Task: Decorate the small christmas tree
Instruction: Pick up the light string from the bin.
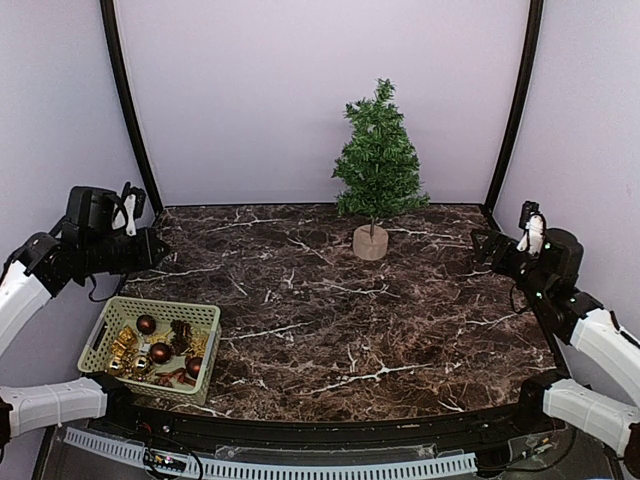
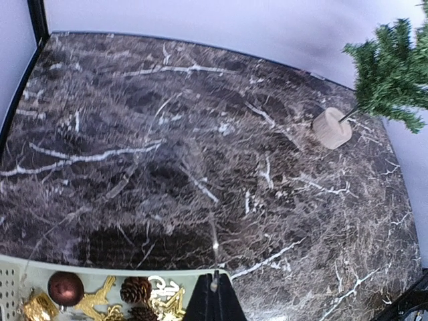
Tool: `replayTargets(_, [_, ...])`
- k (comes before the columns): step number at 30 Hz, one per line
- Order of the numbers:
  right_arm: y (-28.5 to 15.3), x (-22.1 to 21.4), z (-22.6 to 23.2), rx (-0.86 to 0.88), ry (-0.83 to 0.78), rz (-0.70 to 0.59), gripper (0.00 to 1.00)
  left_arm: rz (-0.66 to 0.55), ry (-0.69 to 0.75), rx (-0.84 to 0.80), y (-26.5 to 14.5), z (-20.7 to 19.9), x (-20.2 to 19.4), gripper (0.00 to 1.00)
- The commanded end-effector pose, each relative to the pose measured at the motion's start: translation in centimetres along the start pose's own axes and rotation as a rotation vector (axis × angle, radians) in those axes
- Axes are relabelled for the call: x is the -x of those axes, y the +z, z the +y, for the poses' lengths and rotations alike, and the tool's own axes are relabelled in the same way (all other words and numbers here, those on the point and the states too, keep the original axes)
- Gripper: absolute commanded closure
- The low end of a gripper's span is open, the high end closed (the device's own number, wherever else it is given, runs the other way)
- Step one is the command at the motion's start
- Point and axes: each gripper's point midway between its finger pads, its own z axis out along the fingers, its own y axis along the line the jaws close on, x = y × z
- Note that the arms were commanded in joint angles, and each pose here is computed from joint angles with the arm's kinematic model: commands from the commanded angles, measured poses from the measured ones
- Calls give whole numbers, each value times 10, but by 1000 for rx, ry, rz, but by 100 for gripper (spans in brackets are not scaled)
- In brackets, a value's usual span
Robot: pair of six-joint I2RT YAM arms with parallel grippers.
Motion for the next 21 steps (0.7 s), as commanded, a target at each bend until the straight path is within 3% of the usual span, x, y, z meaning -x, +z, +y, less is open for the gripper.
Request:
replayTargets(1, [1, 20, 22, 88, -3, -49, 1, -96, 125, -137, -28, -37, 40, 100])
replayTargets(10, [1, 22, 52, 263, 1, -39, 1, -264, 268, -354, -73, -107, 123, 100])
replayTargets(21, [-12, 18, 89, 442, 23, -18, 1, -382, 360, -644, -97, -177, 179, 100])
